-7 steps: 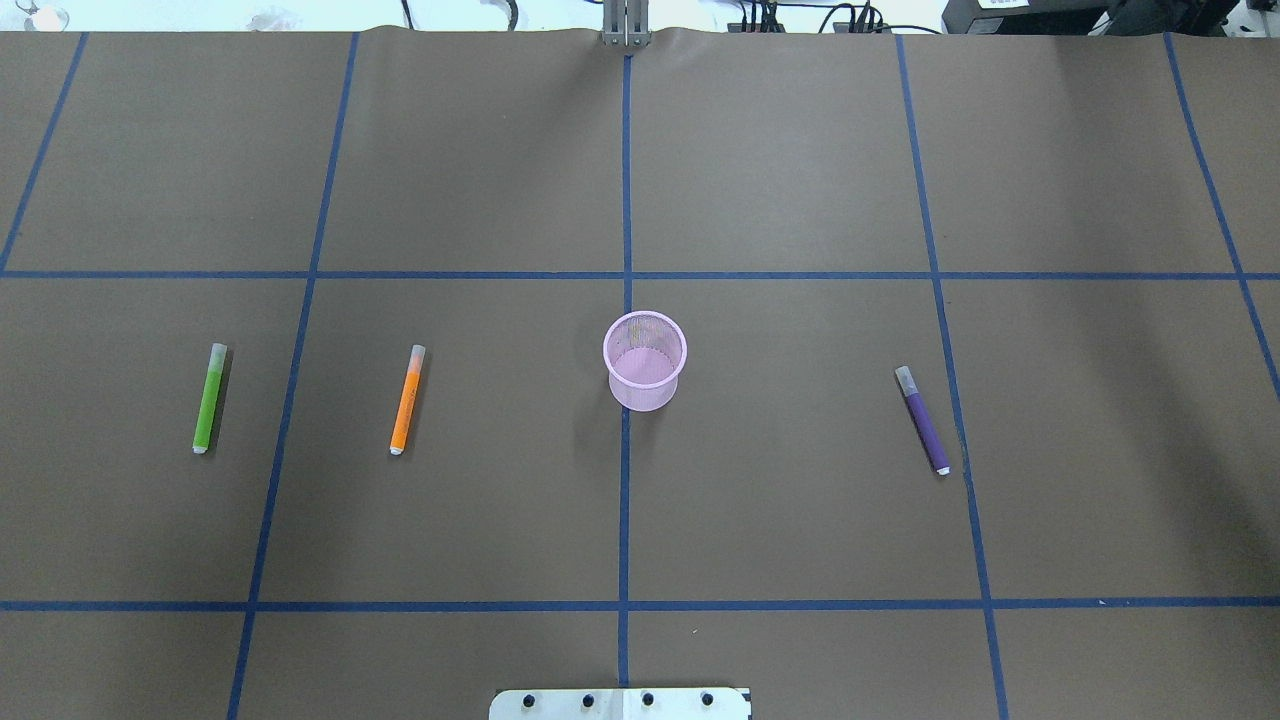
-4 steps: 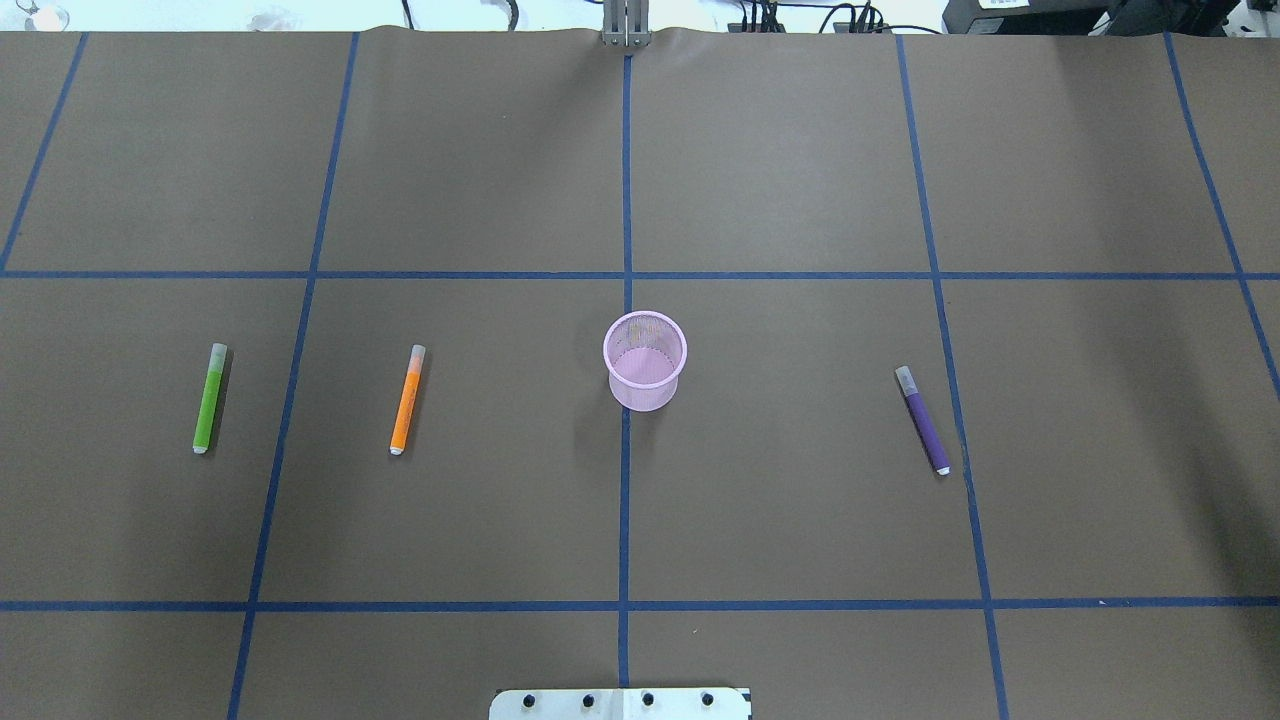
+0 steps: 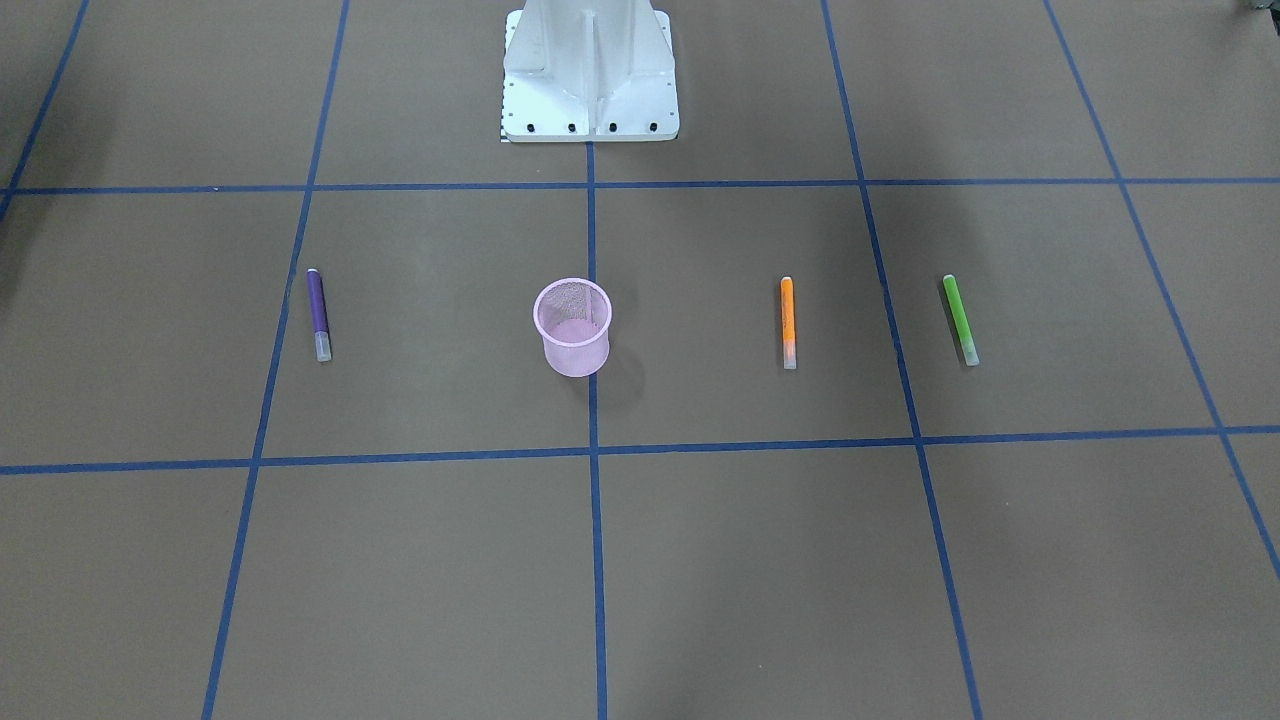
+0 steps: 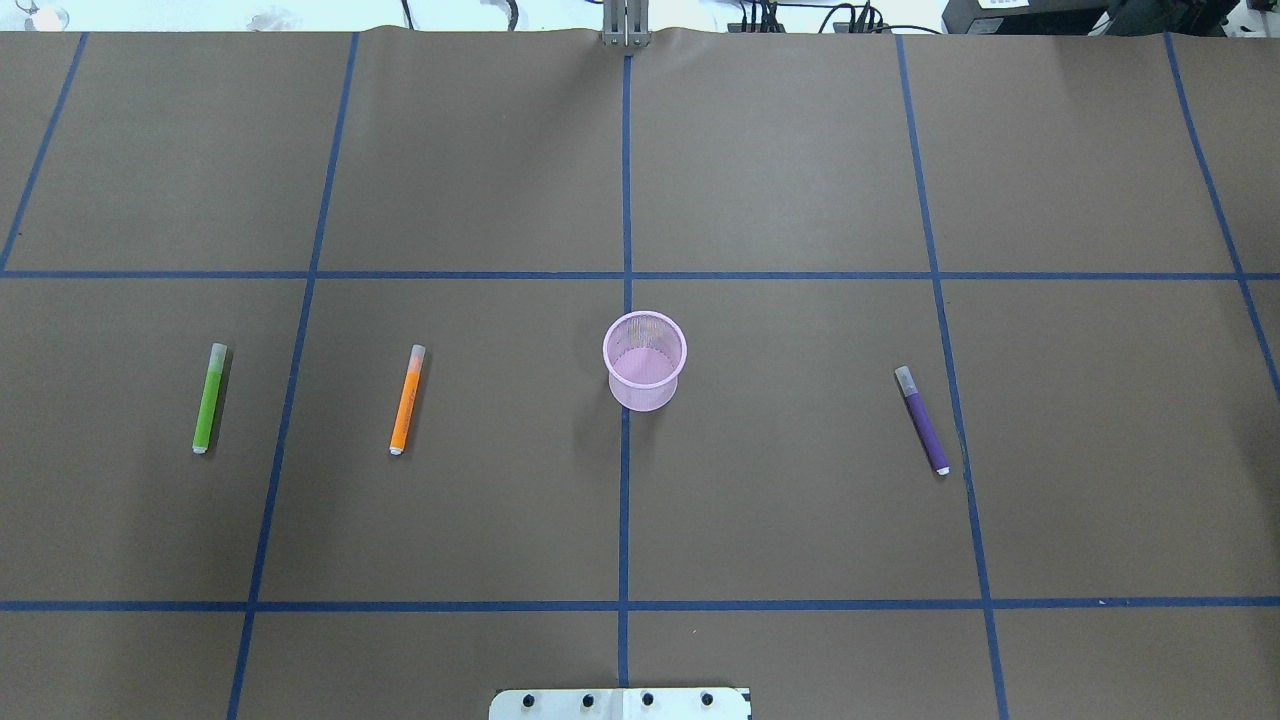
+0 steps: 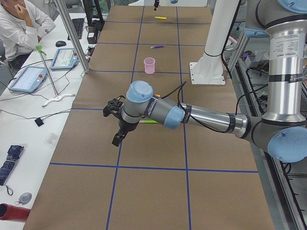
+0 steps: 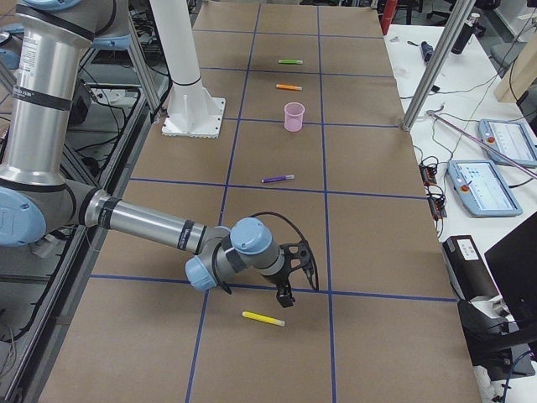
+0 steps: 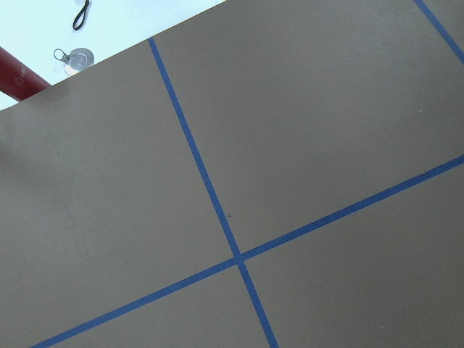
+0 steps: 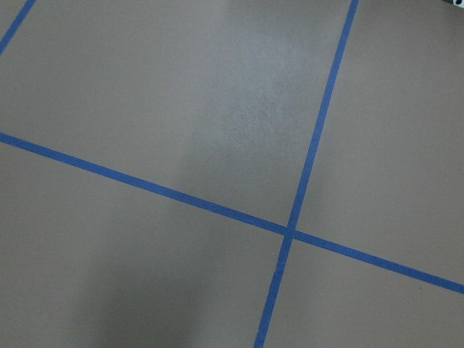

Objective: Collect pens into pen holder

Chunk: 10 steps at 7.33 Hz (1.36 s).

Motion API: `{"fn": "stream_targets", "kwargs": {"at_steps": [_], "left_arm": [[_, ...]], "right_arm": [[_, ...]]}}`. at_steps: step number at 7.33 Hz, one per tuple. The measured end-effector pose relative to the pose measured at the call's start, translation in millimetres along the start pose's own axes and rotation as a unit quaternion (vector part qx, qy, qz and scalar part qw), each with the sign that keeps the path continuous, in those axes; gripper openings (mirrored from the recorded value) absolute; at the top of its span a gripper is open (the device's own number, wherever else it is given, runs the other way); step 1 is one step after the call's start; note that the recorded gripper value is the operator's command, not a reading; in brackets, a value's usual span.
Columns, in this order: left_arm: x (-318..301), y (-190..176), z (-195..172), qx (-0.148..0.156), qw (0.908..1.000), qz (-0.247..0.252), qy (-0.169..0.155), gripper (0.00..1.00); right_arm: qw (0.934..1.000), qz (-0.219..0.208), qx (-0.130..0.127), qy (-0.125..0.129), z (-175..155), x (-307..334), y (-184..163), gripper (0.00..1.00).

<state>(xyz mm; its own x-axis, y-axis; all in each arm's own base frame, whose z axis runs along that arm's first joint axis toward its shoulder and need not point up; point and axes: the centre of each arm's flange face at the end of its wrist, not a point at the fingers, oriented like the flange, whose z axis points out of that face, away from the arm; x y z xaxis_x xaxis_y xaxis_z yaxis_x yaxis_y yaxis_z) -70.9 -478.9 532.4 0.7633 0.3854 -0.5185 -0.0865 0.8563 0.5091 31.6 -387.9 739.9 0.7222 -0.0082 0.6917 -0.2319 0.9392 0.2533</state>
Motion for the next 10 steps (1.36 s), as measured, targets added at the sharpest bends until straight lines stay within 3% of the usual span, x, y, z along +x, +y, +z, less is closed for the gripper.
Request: {"fn": "stream_targets", "kwargs": {"at_steps": [2,5,7,10], "left_arm": [[-0.8,-0.1,1.5,0.004,1.0,0.004,0.0,1.0],[-2.1,0.0,3.2,0.009,0.9999,0.008,-0.001,1.0],[-2.0,-0.6,3.0,0.01,0.9999,0.009,-0.001,1.0],[-1.9,-1.0,2.9,0.011,0.9999,0.009,-0.001,1.0]], "right_arm": [[0.9992,0.039,0.001,0.001,16.4,20.2,14.5,0.97],[0.9991,0.035,0.003,0.023,34.5,20.7,8.9,0.93],[0.9987,0.014,-0.001,0.05,52.3,11.3,11.4,0.81],[0.9985,0.029,0.003,0.048,65.3,18.6,30.9,0.67]]}}
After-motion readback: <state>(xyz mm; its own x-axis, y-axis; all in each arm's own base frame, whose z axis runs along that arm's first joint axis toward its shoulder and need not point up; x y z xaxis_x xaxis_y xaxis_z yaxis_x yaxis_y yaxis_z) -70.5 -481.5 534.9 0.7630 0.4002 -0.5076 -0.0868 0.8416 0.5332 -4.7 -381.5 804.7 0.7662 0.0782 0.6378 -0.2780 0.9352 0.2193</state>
